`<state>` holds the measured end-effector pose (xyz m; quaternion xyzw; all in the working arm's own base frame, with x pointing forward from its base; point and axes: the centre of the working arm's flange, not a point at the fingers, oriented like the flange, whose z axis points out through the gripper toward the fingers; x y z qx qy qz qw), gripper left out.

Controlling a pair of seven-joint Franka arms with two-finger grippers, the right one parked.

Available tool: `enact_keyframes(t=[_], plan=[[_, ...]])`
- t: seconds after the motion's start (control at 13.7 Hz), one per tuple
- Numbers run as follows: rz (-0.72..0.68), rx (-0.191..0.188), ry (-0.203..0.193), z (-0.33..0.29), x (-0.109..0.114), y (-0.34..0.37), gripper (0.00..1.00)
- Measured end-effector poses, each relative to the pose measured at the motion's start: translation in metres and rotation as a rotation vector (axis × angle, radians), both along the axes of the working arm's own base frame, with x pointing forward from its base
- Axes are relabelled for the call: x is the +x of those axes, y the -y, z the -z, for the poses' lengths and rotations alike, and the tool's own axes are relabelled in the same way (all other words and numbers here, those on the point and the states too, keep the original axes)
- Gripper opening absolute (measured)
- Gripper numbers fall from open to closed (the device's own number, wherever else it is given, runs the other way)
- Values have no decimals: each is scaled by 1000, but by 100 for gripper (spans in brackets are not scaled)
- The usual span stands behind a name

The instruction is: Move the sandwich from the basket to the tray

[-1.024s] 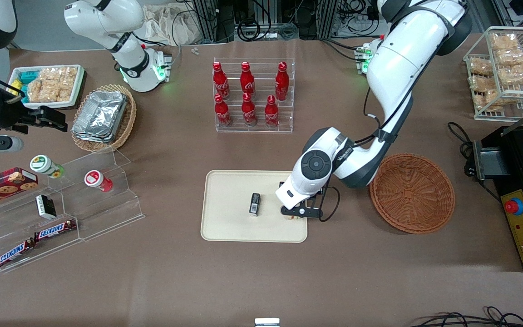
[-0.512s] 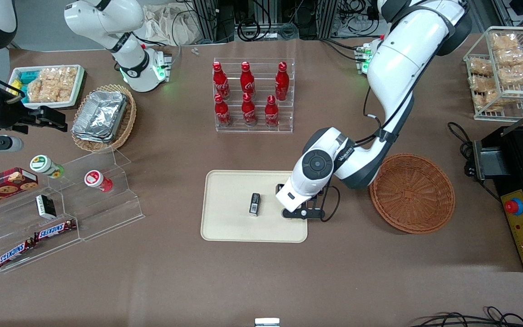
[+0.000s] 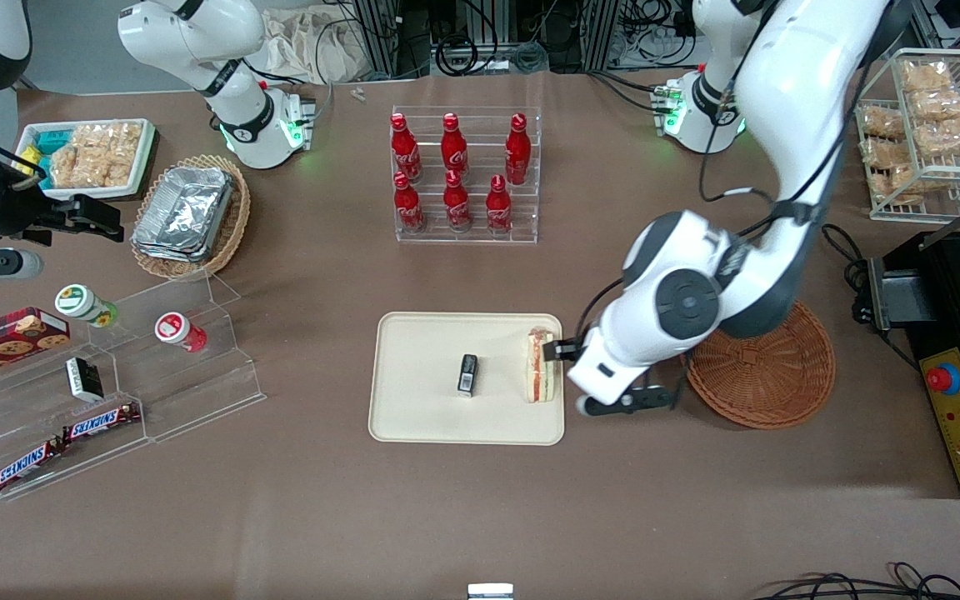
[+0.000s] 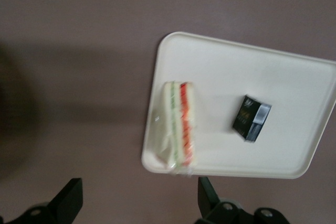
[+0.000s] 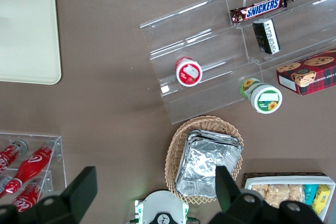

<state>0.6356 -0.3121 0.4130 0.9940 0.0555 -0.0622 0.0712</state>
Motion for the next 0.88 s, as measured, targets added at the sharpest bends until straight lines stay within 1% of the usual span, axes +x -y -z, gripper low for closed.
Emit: enact_keyframes(t=[0.15, 0.22, 0.37, 0.51, 0.73, 0.88], plan=[[70, 28, -13, -38, -4, -36, 99], [104, 37, -10, -58, -6, -54, 99], [149, 45, 15, -93, -8, -93, 99], [175, 50, 48, -124, -8, -134, 99], [193, 61, 100, -155, -8, -185, 99], [166, 82, 110, -160, -6, -211, 99]])
